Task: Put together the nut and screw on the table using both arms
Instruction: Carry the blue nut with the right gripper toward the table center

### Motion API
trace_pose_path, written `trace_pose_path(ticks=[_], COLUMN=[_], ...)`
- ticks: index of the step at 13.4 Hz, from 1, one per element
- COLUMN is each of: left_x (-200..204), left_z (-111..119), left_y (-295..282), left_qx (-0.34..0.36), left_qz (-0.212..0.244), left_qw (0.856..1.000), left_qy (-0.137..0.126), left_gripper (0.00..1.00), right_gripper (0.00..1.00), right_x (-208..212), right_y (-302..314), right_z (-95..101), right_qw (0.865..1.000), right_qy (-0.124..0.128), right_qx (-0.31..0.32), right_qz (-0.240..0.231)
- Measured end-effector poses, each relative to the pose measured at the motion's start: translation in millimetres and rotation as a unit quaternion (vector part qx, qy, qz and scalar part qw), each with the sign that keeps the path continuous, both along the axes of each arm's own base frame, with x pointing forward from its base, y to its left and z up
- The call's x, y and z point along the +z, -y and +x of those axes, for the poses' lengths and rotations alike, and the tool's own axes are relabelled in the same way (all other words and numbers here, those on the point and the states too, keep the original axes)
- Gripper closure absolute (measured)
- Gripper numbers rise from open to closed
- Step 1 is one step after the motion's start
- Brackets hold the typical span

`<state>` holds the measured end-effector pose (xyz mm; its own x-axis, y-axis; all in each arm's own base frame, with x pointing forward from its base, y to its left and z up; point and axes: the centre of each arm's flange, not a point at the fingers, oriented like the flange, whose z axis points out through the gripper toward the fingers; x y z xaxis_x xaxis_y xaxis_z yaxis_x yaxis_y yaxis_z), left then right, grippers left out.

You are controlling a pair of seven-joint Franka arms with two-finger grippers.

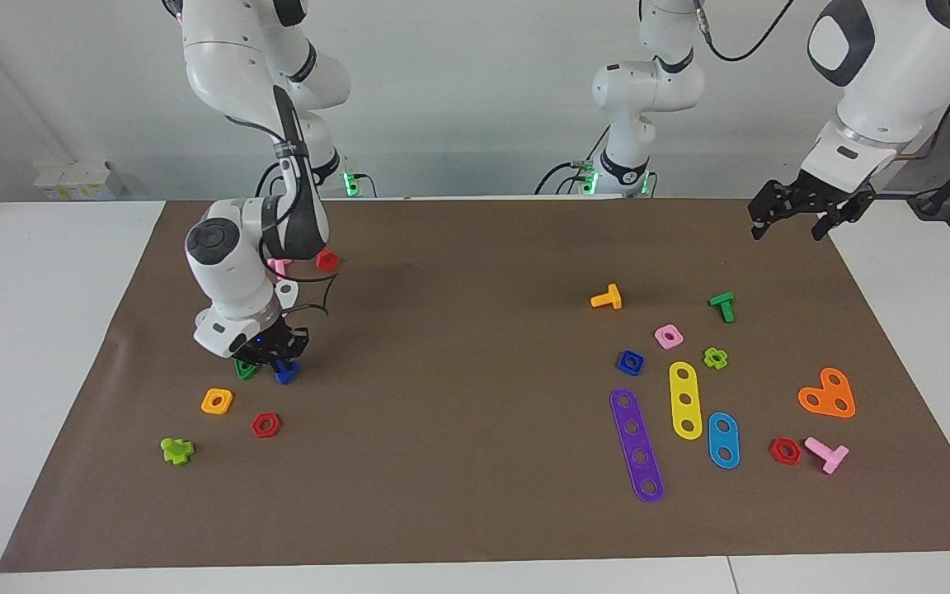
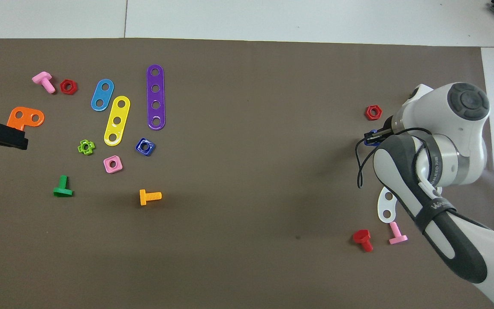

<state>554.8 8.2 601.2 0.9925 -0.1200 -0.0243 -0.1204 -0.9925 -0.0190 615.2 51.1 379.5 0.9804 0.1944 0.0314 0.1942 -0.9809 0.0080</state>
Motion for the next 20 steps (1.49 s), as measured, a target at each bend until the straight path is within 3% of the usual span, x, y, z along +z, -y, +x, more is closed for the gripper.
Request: trace_pose_path(ticks=[2,5,7,11,15,20], left_x=[0,0,0,0,0,0], left_z=[0,0,0,0,0,0], left_y=[0,0,0,0,0,5], left_qx=[0.0,0.0,0.0,0.0,0.0,-0.004], left_qz=[0.0,0.0,0.0,0.0,0.0,0.0], left_qw=[1.0,1.0,1.0,1.0,1.0,1.0], left_qy=[0.0,0.0,0.0,0.0,0.0,0.0], left_gripper=[0.0,0.0,0.0,0.0,0.0,0.0], right_gripper=[0.81,0.81,0.81,0.81,0.81,0.81], right_x=[47,65,55,23,-1,-66], right_y=[-44,-131,-180,-278,-313,-316], right_z=[3.9,-2.8,-10.1,-39.3,-49.6,-58.7], right_qw=[1.0,0.997,0.996,0.995,0.993,0.983], right_qy=[0.016,0.056,0.072,0.073,0.088,0.078], right_qx=[-0.018,-0.037,-0.032,-0.026,0.003,0.161], right_qz=[0.011,0.032,0.045,0.063,0.075,0.046])
